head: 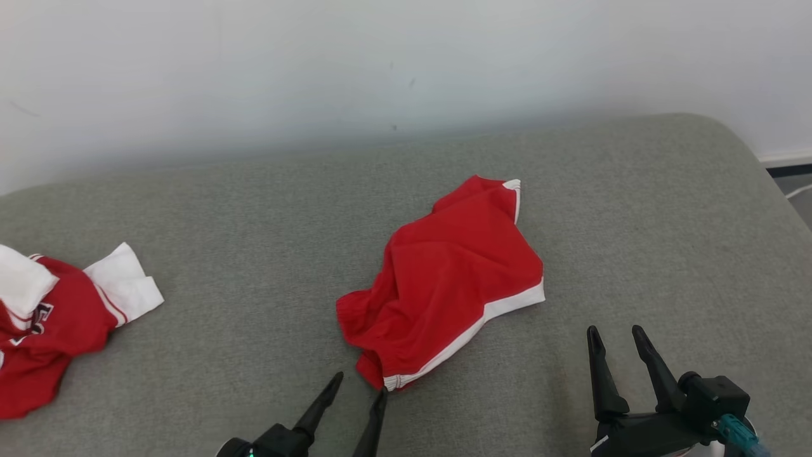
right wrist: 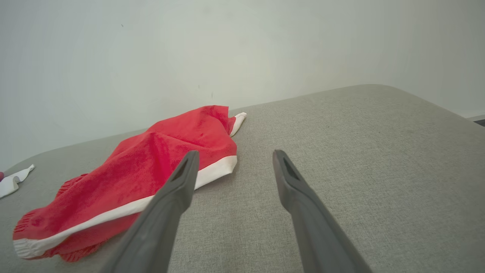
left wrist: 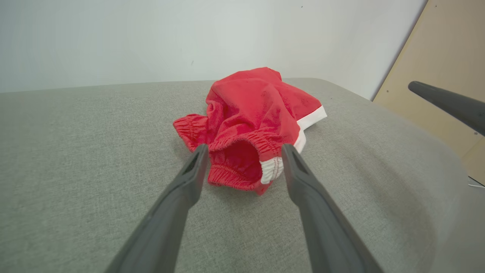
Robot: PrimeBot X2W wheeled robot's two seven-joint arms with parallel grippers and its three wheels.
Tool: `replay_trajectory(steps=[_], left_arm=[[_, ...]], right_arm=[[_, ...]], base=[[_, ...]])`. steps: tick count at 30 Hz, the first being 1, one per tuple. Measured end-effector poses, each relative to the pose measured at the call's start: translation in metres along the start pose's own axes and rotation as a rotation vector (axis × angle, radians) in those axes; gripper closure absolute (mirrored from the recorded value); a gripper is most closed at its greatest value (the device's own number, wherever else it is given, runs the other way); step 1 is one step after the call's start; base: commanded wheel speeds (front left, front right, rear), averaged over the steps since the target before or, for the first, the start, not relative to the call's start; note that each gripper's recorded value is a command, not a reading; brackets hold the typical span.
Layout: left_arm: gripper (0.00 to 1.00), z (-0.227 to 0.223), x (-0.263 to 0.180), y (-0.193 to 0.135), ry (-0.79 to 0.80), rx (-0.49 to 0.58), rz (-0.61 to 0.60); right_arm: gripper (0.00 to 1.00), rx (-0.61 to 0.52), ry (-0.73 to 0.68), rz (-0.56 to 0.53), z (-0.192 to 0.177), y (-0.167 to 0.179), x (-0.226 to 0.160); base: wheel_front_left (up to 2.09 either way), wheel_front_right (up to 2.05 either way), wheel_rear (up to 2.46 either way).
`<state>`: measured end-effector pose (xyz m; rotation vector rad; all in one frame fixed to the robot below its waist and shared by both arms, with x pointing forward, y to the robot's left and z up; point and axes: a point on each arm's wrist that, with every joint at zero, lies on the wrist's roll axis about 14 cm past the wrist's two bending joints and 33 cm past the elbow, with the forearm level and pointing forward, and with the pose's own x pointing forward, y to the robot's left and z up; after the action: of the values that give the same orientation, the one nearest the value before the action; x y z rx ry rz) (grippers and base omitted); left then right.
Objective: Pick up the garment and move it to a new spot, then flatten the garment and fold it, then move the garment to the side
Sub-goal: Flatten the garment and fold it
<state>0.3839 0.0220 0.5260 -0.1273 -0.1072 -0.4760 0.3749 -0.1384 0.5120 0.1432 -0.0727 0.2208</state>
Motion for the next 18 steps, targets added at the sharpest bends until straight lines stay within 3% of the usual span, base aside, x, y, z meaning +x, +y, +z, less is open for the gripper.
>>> replay_trajectory(steps=[17,18], left_arm=[[0.01,-0.042,0.027,-0.03,0.122,-0.043,-0.113],[0.24,-0.047,0.026,-0.03,0.138,-0.042,-0.114]], right_arm=[[0.0,0.004,0.03,-0.081,-0.011,-0.026,-0.006],[0.0,0.004,0.033,-0.083,-0.012,-0.027,-0.006]], base=[[0.0,0.0,0.0],[0.0,0.0,0.0]])
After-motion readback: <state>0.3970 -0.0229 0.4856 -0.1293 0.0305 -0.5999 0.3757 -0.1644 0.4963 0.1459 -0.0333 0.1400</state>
